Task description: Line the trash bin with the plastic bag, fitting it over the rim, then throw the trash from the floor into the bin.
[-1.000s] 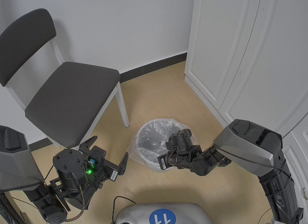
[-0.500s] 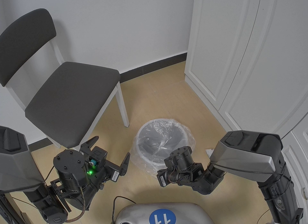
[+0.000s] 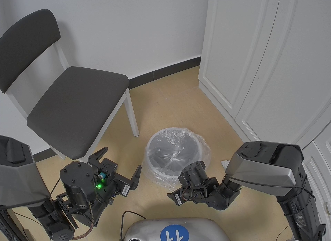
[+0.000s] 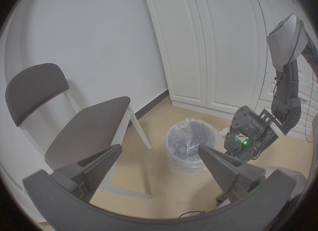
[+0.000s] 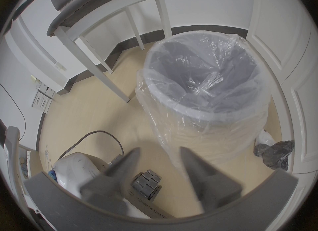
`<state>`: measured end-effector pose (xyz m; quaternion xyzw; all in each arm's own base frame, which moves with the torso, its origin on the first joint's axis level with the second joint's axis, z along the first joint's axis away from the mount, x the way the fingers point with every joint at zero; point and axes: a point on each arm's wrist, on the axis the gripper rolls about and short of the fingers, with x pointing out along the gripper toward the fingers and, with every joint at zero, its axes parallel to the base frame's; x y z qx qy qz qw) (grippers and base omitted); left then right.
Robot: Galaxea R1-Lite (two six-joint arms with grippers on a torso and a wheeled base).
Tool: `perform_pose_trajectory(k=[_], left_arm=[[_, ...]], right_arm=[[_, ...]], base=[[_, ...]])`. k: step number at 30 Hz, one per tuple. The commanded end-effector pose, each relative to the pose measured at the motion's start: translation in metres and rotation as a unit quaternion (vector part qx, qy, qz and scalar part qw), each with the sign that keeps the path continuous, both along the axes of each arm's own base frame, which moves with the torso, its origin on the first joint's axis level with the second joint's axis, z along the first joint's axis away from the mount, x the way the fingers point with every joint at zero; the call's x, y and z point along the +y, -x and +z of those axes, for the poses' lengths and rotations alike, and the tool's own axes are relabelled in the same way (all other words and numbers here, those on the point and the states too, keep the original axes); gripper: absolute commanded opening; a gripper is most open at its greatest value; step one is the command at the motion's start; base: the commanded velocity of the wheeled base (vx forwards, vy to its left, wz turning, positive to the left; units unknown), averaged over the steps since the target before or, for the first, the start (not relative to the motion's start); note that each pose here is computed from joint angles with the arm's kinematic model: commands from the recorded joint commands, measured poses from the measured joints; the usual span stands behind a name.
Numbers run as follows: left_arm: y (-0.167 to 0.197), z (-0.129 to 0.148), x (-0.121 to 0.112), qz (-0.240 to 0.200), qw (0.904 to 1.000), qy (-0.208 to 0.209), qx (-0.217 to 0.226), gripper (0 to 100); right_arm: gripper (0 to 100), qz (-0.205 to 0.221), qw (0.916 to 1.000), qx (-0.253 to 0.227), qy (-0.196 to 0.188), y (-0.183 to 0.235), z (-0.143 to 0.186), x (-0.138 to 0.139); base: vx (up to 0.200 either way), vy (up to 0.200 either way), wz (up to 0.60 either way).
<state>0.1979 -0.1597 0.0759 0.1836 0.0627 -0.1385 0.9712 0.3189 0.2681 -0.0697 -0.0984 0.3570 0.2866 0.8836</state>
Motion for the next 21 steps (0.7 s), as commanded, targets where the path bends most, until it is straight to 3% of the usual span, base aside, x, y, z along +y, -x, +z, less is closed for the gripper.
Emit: perform_pose_trajectory(k=[1, 5, 9, 15, 21], left_arm=[[0.000, -0.001, 0.000, 0.000, 1.0000, -0.001, 0.001, 100], [0.000, 0.001, 0.000, 0.000, 1.0000, 0.002, -0.002, 100], [0.000, 0.002, 0.000, 0.000, 1.0000, 0.003, -0.003, 100], [-0.001, 0.001, 0.000, 0.001, 1.0000, 0.001, -0.001, 100], [-0.002, 0.001, 0.000, 0.003, 1.0000, 0.002, -0.002, 100]], right_arm=[[100, 0.000, 1.0000, -0.002, -0.001, 0.001, 0.001, 0.001], [100, 0.004, 0.9999, -0.008, -0.009, 0.009, 0.011, 0.000], [100, 0.000, 0.9982, -0.036, -0.048, 0.023, 0.038, -0.008], [100, -0.043, 0.9915, -0.074, -0.098, 0.029, 0.057, -0.028], [100, -0.099, 0.9880, -0.093, -0.074, 0.006, 0.043, -0.045]], base=[[0.000, 0.000, 0.00], [0.000, 0.000, 0.00], [0.000, 0.000, 0.00], [0.000, 0.000, 0.00], [0.000, 0.000, 0.00]])
